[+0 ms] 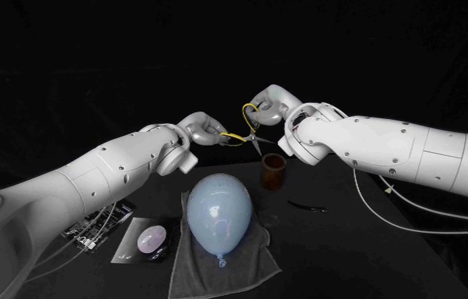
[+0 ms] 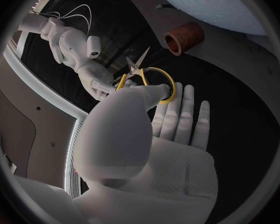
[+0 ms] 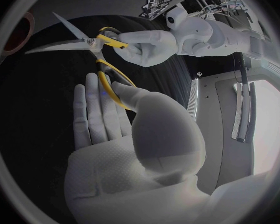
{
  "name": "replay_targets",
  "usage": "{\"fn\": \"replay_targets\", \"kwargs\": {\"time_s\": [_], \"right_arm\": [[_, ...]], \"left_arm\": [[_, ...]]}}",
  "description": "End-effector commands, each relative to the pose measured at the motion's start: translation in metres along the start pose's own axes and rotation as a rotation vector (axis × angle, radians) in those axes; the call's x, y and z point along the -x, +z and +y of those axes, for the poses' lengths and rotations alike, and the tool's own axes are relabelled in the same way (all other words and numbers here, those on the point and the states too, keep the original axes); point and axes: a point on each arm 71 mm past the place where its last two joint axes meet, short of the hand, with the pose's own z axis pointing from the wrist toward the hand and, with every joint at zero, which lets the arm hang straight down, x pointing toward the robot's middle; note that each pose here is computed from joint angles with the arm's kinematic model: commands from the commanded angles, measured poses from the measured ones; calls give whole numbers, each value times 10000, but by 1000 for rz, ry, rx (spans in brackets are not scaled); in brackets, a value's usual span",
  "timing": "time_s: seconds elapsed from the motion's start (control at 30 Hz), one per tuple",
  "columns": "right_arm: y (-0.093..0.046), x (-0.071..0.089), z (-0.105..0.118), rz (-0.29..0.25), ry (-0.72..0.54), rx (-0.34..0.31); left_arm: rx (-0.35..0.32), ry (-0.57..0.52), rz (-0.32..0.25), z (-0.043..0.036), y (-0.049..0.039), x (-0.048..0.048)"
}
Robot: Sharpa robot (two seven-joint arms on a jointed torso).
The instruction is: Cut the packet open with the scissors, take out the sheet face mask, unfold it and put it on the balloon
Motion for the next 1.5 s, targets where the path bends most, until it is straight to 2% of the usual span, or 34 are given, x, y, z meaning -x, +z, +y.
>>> {"fn": "replay_targets", "kwargs": {"time_s": [0.03, 0.33, 0.47, 0.83, 1.1, 1.27, 1.5], "right_arm": [[5, -134, 5, 86, -86, 21], [29, -214, -39, 104, -123, 12], [63, -277, -37, 112, -131, 8], [137, -465, 34, 117, -136, 13], [148, -528, 100, 123, -134, 25], [133, -497, 70, 112, -132, 18], [97, -423, 31, 94, -127, 13]], "left_arm": [[-9, -46, -47, -28, 0, 36], [-12, -54, -60, -51, -1, 34], [-22, -58, -48, -97, 13, -24], [-64, -73, -15, -294, 80, -257], [-70, -76, -15, -391, 126, -349], [-61, -76, -14, -397, 130, -352], [-34, -77, -31, -354, 117, -301]]}}
